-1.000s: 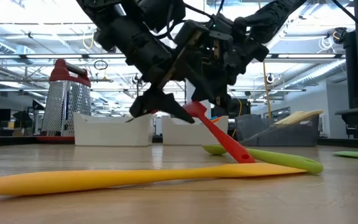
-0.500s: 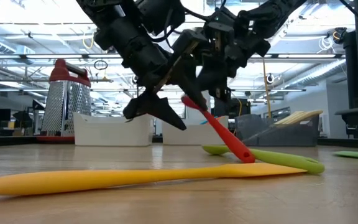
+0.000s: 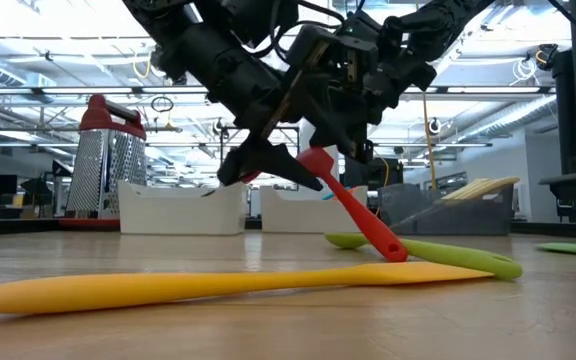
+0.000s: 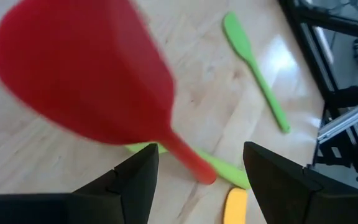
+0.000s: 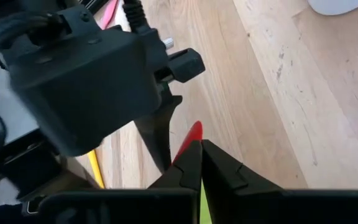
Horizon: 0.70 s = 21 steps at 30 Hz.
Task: Pick & Place Kitchen Items
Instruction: Put the red spatula into the right white bin
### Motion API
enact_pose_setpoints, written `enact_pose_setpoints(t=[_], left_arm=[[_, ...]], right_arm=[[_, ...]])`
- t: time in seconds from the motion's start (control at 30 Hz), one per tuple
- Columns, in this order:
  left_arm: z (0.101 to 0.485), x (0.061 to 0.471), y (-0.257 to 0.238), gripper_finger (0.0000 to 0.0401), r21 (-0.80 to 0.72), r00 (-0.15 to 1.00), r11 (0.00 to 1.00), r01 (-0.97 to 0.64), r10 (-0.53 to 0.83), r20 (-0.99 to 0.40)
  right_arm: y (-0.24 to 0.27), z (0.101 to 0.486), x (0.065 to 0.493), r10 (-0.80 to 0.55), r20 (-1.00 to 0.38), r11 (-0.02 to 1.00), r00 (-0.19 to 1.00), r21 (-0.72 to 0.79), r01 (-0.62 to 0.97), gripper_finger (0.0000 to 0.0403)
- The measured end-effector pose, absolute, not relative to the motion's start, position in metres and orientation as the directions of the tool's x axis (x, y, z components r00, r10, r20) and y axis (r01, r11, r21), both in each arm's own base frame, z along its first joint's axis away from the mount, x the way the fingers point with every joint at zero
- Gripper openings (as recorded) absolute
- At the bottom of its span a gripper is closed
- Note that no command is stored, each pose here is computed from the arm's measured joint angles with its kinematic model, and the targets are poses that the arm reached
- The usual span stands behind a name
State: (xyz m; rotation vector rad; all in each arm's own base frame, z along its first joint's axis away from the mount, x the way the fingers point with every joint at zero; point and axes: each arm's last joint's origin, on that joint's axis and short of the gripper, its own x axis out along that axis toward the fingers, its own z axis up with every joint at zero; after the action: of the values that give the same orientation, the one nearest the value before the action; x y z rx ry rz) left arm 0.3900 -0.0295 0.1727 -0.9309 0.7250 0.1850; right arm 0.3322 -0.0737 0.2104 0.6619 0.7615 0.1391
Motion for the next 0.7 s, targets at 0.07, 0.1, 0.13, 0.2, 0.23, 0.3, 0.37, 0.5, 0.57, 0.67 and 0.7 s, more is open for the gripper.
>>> enact_pose_setpoints(t=[0.07, 0.1, 0.13, 0.2, 0.23, 0.3, 0.37, 0.5, 0.57, 0.67, 0.7], left_arm=[[0.1740, 0.3911, -0.0296, 0.0241, -0.671, 0.763, 0.606, -0.427, -0.157, -0.627], [0.1748, 0.3917, -0.0296, 0.0241, -0.675, 0.770, 0.607, -0.419, -0.157, -0.619], [0.1755, 0.3923, -0.0296, 0.0241, -0.678, 0.775, 0.609, -0.411, -0.157, -0.612], [0.1761, 0.3927, -0.0297, 0.0241, -0.680, 0.780, 0.611, -0.404, -0.157, -0.605], [0.1757, 0.3925, -0.0295, 0.0241, -0.677, 0.778, 0.612, -0.409, -0.154, -0.609], [0.1745, 0.3916, -0.0287, 0.0241, -0.664, 0.771, 0.614, -0.427, -0.137, -0.622], [0.1740, 0.3912, -0.0284, 0.0241, -0.659, 0.767, 0.614, -0.434, -0.132, -0.628], [0.1716, 0.3893, -0.0276, 0.0241, -0.638, 0.748, 0.616, -0.462, -0.116, -0.653], [0.1697, 0.3876, -0.0271, 0.0241, -0.621, 0.732, 0.615, -0.485, -0.103, -0.673], [0.1683, 0.3865, -0.0266, 0.0241, -0.605, 0.721, 0.618, -0.502, -0.088, -0.688], [0.1689, 0.3870, -0.0266, 0.0241, -0.608, 0.727, 0.620, -0.496, -0.086, -0.681]], right_arm=[[-0.0737, 0.2105, 0.3322, 0.347, -0.594, 0.790, 0.726, 0.602, 0.114, 0.0000], [-0.0737, 0.2105, 0.3322, 0.347, -0.594, 0.790, 0.726, 0.602, 0.114, 0.0000], [-0.0737, 0.2105, 0.3322, 0.348, -0.594, 0.790, 0.726, 0.602, 0.114, 0.0000], [-0.0737, 0.2106, 0.3322, 0.349, -0.593, 0.790, 0.726, 0.603, 0.112, 0.0000], [-0.0737, 0.2106, 0.3322, 0.350, -0.592, 0.790, 0.726, 0.603, 0.112, 0.0000], [-0.0735, 0.2106, 0.3322, 0.350, -0.592, 0.789, 0.725, 0.604, 0.111, 0.0000], [-0.0735, 0.2106, 0.3322, 0.350, -0.592, 0.789, 0.725, 0.604, 0.111, 0.0000], [-0.0735, 0.2105, 0.3322, 0.351, -0.593, 0.789, 0.725, 0.604, 0.112, 0.0000], [-0.0735, 0.2104, 0.3323, 0.350, -0.593, 0.789, 0.725, 0.603, 0.112, 0.0000], [-0.0735, 0.2104, 0.3323, 0.350, -0.593, 0.789, 0.725, 0.604, 0.112, 0.0000], [-0.0735, 0.2104, 0.3323, 0.351, -0.593, 0.789, 0.725, 0.604, 0.112, 0.0000]])
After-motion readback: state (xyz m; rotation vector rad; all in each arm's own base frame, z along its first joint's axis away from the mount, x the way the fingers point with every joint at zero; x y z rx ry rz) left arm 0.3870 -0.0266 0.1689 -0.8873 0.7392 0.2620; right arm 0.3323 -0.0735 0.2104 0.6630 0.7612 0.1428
